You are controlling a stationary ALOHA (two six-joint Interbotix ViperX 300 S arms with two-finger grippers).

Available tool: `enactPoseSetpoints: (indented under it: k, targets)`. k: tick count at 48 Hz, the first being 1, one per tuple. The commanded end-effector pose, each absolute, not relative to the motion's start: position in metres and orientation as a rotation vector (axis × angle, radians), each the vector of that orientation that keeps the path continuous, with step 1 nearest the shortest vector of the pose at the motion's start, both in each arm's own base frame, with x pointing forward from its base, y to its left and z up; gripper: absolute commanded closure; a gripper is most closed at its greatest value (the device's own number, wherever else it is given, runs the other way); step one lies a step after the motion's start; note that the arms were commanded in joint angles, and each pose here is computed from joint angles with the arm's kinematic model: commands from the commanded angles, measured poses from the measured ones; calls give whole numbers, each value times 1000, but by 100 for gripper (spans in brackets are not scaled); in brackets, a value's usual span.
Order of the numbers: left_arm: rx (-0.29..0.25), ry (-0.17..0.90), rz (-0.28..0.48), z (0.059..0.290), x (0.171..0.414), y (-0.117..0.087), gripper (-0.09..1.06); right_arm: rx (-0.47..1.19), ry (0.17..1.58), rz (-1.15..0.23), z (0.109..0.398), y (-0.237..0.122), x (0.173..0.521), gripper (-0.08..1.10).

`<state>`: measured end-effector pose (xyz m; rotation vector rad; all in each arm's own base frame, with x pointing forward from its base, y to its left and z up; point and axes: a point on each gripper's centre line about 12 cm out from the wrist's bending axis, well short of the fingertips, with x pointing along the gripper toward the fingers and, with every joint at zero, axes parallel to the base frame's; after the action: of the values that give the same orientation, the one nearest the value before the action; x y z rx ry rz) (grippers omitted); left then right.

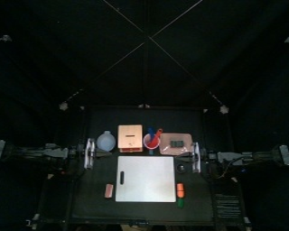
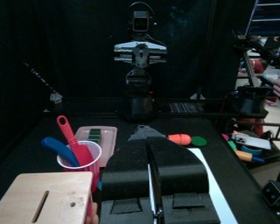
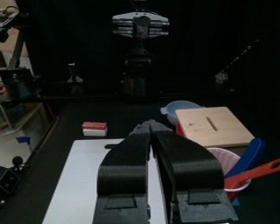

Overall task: Place sushi on board then cut the sushi with the knife then place the pieces on the plate
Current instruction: Place the sushi on the board

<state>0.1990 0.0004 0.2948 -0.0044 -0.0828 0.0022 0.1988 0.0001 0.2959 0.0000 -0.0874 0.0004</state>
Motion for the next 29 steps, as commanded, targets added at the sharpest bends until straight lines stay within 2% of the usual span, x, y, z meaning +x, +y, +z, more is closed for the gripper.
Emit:
enactPoseSetpoints:
  k: [1,8,14,29]
  targets:
    - [-12,-44,0,286,208,0,97,12,-72,-17,294,-3,204,99]
    - [-6,-26,-4,281,216,-1,100,76,-25,-56,288,-11,211,99]
    - [-3,-17,-5,277,226,-1,100,143,78,-131,279,-26,217,99]
    - [2,-23,-5,265,243,-1,100,213,501,-331,248,-70,211,98]
